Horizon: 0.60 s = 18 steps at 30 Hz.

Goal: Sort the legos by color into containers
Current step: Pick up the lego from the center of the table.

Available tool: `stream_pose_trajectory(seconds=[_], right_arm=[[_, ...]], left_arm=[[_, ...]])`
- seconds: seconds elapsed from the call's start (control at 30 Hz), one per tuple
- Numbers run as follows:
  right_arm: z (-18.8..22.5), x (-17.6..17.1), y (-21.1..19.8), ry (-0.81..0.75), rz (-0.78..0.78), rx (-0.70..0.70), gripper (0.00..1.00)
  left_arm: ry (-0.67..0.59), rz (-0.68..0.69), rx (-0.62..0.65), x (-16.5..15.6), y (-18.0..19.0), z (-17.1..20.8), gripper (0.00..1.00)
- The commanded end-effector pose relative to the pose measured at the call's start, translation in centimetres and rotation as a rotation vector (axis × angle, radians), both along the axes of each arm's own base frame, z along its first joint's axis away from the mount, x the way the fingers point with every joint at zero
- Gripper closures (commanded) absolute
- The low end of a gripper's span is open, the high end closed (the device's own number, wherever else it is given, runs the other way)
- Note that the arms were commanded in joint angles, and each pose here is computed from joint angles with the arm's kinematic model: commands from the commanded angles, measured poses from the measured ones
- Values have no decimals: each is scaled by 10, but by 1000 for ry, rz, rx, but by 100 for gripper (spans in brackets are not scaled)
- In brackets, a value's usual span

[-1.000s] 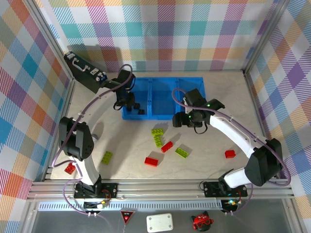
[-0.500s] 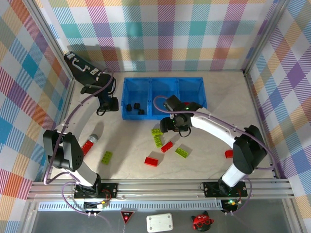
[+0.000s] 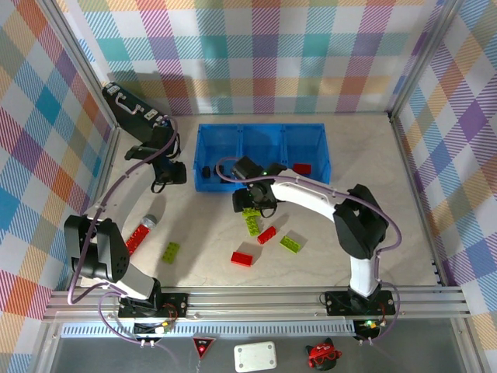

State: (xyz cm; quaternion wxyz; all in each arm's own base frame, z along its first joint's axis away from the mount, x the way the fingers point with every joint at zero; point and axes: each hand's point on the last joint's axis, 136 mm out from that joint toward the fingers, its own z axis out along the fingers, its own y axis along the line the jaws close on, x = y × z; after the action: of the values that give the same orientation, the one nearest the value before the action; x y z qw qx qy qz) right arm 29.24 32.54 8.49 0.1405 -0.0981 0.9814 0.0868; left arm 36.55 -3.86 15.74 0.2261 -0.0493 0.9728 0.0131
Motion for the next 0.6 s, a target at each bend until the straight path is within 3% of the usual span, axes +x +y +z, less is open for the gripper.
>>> stream_pose_trajectory(seconds=[0.0, 0.57], right_arm=[[-8, 5, 7, 7, -38, -15, 17], [-57, 9, 2, 46, -84, -96, 23]], left_arm=[[-43, 15, -28, 2, 6, 10, 57], [-59, 35, -27, 2, 13, 14, 58]])
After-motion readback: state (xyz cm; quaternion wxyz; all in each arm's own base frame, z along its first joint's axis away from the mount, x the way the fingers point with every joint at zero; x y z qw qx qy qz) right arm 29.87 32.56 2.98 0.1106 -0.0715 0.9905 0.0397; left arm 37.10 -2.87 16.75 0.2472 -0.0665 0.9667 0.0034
